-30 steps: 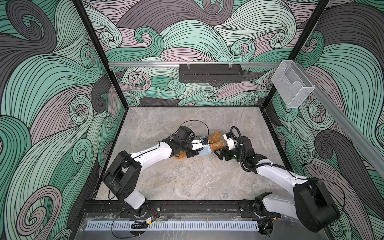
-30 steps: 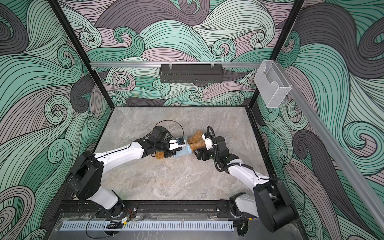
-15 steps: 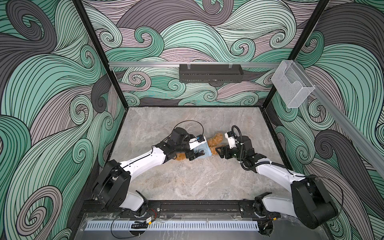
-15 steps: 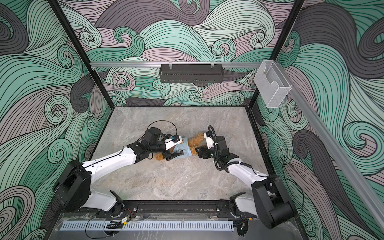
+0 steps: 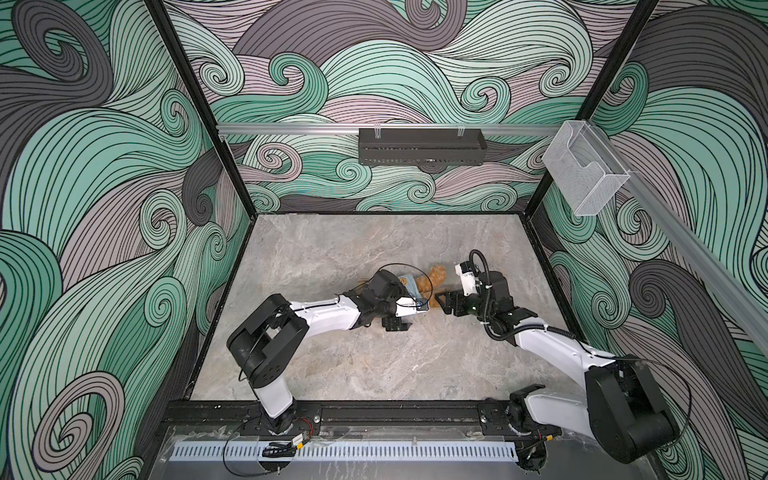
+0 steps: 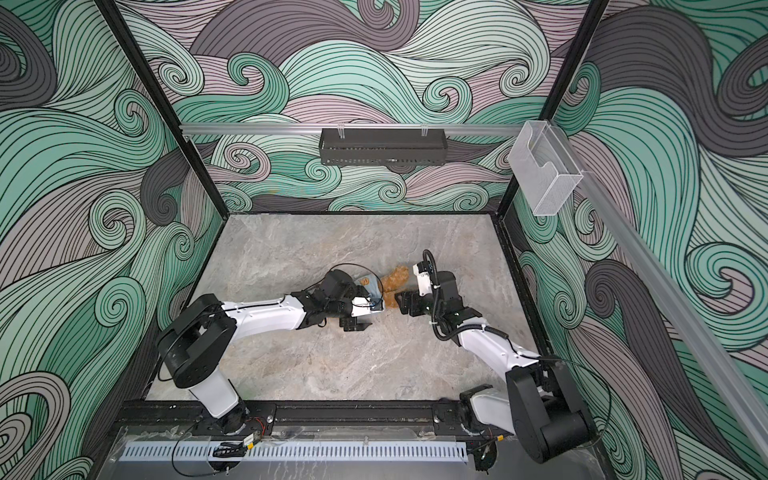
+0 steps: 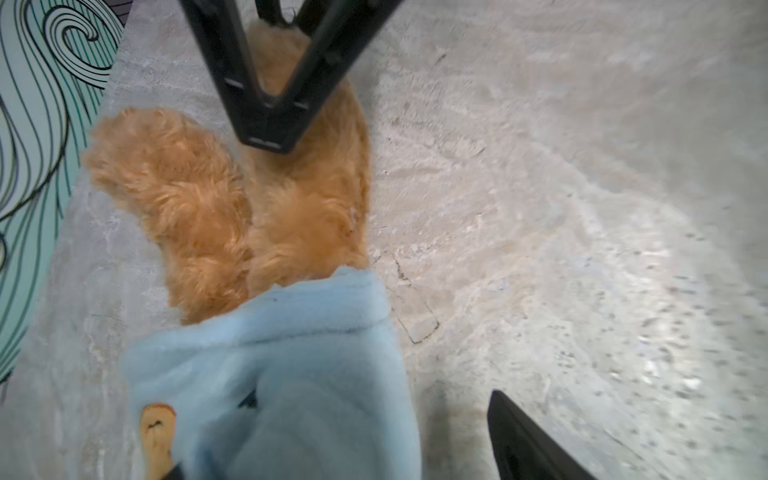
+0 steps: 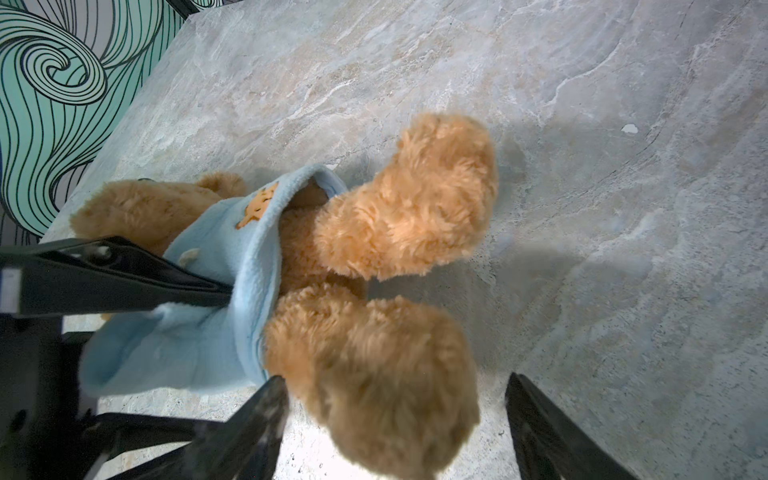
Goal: Dress the teddy bear
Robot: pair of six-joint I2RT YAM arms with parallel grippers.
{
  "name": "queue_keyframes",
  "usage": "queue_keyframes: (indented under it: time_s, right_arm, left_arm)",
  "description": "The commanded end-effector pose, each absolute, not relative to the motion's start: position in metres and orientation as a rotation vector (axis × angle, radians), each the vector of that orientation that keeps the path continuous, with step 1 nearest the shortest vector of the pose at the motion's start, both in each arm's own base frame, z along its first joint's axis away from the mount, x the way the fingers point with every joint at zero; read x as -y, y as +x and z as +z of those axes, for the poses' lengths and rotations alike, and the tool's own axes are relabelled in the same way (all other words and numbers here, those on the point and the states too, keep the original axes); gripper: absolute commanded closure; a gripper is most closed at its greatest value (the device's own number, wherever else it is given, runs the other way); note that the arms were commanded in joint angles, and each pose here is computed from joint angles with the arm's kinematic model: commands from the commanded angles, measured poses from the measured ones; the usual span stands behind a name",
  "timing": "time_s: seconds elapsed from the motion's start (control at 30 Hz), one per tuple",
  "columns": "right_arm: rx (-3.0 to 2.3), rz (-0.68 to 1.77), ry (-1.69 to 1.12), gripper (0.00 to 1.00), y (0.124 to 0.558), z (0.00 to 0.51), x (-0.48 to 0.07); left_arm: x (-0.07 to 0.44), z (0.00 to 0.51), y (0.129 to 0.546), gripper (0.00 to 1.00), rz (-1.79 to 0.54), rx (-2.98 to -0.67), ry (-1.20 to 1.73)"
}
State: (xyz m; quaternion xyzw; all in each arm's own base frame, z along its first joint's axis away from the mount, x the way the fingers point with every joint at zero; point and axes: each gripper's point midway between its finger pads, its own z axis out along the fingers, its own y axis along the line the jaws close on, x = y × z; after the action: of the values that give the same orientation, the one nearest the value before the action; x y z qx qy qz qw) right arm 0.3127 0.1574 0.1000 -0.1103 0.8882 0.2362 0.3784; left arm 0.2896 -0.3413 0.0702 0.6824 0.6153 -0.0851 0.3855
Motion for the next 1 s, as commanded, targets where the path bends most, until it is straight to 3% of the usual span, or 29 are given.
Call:
queue_keyframes:
  time_s: [0.0,0.23,0.37,0.53,0.97]
  right_arm:
    - [-2.267,0.631,-0.267,0.18,0.31,0.1,-0.157]
    - [-2.24,0.618,-0.294,0.18,0.311,0.102,-0.155]
    - [-2.063,0.628,-0.415,0.17,0.315,0.127,-0.164]
    - [-1.841,0.639,-0.625,0.14,0.315,0.161,-0.188]
    - [-1.43,0.606,-1.144,0.15,0.265,0.199,-0.267]
  left_arm:
    - [0.34,0.072,0.319,0.24,0.002,-1.56,1.7]
    - [0.339,0.062,0.331,0.69,0.032,-1.607,1.635]
    - [0.335,0.08,0.324,0.97,-0.177,-1.654,1.6]
    - [0.312,0.135,0.309,1.0,-0.585,-1.682,1.511]
    - [0.285,0.216,0.279,1.0,-1.069,-1.552,1.525]
